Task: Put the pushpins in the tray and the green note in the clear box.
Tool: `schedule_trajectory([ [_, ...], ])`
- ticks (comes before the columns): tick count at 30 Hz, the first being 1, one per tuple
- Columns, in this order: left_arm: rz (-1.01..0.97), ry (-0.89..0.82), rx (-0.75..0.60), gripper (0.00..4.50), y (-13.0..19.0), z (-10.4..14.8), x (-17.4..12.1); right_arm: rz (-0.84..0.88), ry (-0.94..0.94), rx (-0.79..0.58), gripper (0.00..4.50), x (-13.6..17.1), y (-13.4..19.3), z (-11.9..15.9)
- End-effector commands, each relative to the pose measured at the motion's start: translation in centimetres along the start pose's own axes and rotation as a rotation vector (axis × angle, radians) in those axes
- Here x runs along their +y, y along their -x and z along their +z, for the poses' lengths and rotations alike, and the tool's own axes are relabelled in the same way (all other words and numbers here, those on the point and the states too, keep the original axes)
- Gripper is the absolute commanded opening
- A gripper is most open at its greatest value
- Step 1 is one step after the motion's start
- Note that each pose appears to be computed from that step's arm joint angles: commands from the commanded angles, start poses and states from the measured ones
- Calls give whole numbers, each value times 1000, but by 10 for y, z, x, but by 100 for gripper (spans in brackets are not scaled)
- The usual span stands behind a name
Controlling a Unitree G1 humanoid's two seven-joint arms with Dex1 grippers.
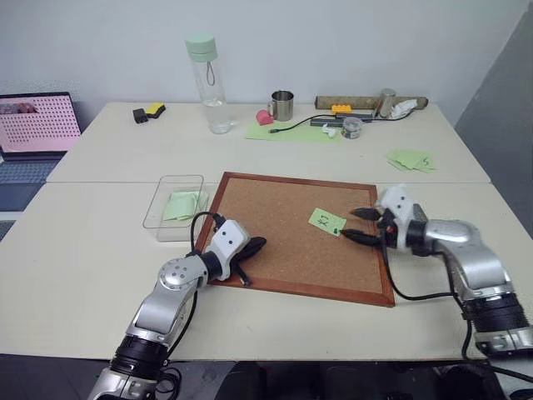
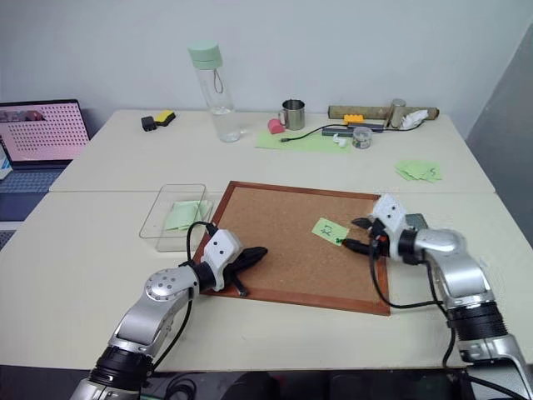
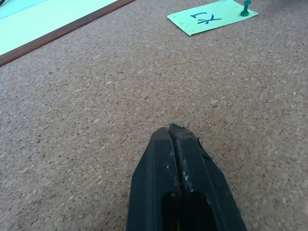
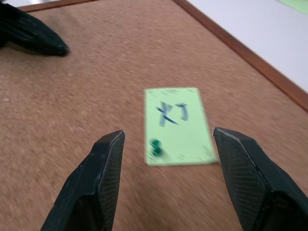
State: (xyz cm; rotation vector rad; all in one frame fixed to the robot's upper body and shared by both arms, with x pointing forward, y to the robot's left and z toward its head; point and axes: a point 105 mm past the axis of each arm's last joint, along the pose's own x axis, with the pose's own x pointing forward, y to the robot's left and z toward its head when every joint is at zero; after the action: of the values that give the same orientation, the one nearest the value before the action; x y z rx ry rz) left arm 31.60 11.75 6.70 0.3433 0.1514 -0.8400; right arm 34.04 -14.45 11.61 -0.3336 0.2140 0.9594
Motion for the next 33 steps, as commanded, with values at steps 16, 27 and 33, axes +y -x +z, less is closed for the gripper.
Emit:
schedule_trajectory([
  [16,-31,43,112,0,5,-29,-9,-1,-9,-35,141,-6,-17,-9],
  [27,-28,45,118,0,6,-30,-9,22,-5,-48,5,-3,-16,-4],
  [33,-21,53,118,0,5,-31,-8,13,38,-106,5,-9,-4,23],
])
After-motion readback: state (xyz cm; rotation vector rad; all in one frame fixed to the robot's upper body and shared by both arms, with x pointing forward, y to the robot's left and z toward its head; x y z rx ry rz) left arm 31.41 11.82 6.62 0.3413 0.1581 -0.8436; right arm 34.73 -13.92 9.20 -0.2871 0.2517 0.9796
